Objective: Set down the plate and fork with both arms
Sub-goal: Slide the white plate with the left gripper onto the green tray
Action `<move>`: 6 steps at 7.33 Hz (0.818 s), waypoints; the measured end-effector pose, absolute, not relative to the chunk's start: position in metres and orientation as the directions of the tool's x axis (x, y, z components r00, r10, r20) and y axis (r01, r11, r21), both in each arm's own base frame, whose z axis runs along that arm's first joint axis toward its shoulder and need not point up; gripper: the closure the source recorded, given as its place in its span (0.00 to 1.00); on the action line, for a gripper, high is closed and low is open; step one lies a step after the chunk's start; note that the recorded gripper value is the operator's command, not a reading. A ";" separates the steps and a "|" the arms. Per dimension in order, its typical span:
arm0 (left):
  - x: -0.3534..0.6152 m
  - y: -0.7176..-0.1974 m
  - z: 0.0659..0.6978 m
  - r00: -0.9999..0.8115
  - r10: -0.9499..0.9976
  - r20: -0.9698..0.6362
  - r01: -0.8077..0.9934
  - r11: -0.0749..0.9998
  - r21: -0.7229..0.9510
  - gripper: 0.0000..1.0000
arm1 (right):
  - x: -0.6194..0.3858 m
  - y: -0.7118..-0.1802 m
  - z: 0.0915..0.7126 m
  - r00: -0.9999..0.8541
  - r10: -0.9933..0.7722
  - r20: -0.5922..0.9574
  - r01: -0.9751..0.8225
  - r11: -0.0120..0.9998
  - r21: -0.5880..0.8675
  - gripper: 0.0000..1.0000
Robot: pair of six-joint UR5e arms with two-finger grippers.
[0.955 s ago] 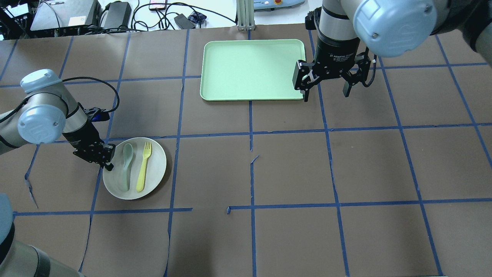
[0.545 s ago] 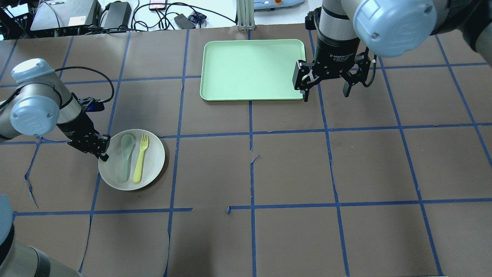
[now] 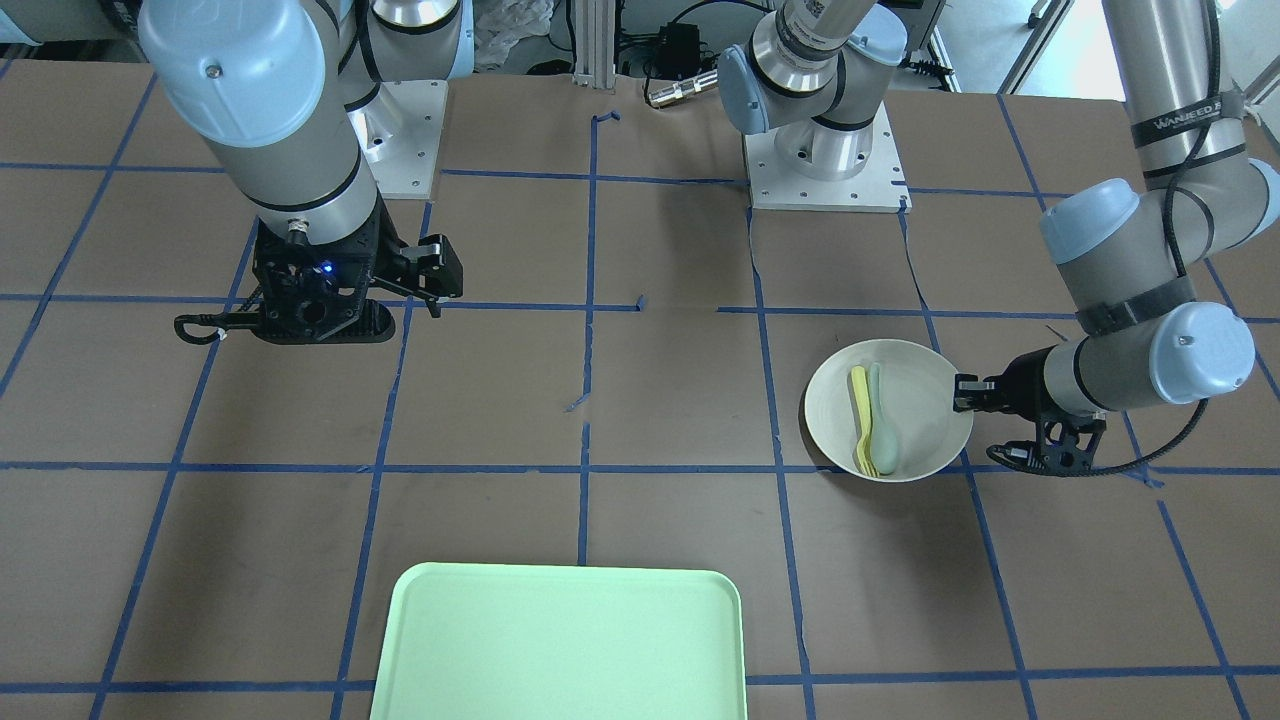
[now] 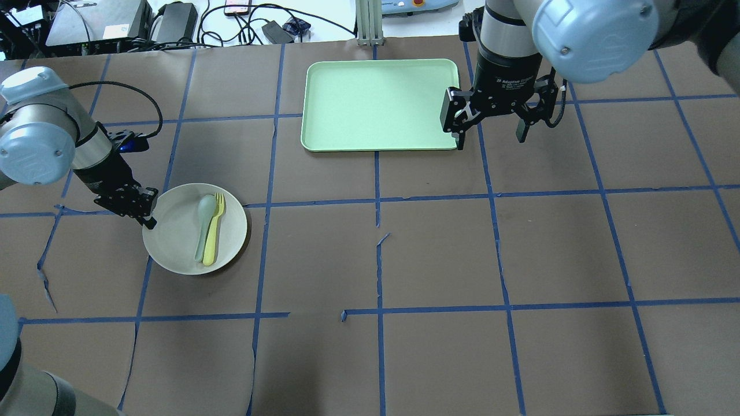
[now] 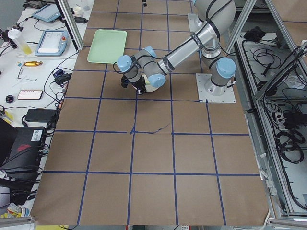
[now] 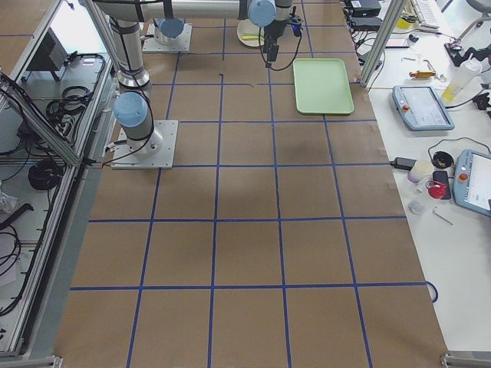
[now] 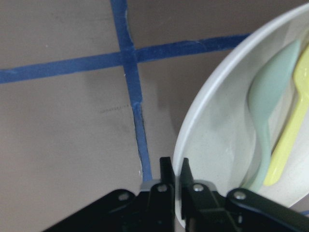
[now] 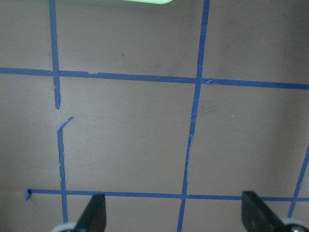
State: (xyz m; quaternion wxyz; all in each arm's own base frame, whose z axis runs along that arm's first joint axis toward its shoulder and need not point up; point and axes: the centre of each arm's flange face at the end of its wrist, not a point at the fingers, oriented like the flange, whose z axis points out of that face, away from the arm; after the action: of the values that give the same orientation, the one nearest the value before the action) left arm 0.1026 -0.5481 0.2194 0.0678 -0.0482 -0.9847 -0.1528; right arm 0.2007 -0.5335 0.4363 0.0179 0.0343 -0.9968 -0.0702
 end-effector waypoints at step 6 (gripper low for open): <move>0.084 -0.573 0.253 -0.934 -0.026 0.355 0.057 0.974 0.221 1.00 | 0.199 -0.534 0.437 -0.995 -0.079 0.052 -0.071 0.987 0.141 0.00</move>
State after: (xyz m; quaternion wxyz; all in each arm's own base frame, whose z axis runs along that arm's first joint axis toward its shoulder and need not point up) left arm 0.0837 -0.5735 0.2525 0.1808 -0.0081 -0.9768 -0.1147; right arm 0.1985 -0.5336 0.4367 0.0288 0.0378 -0.9964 -0.0699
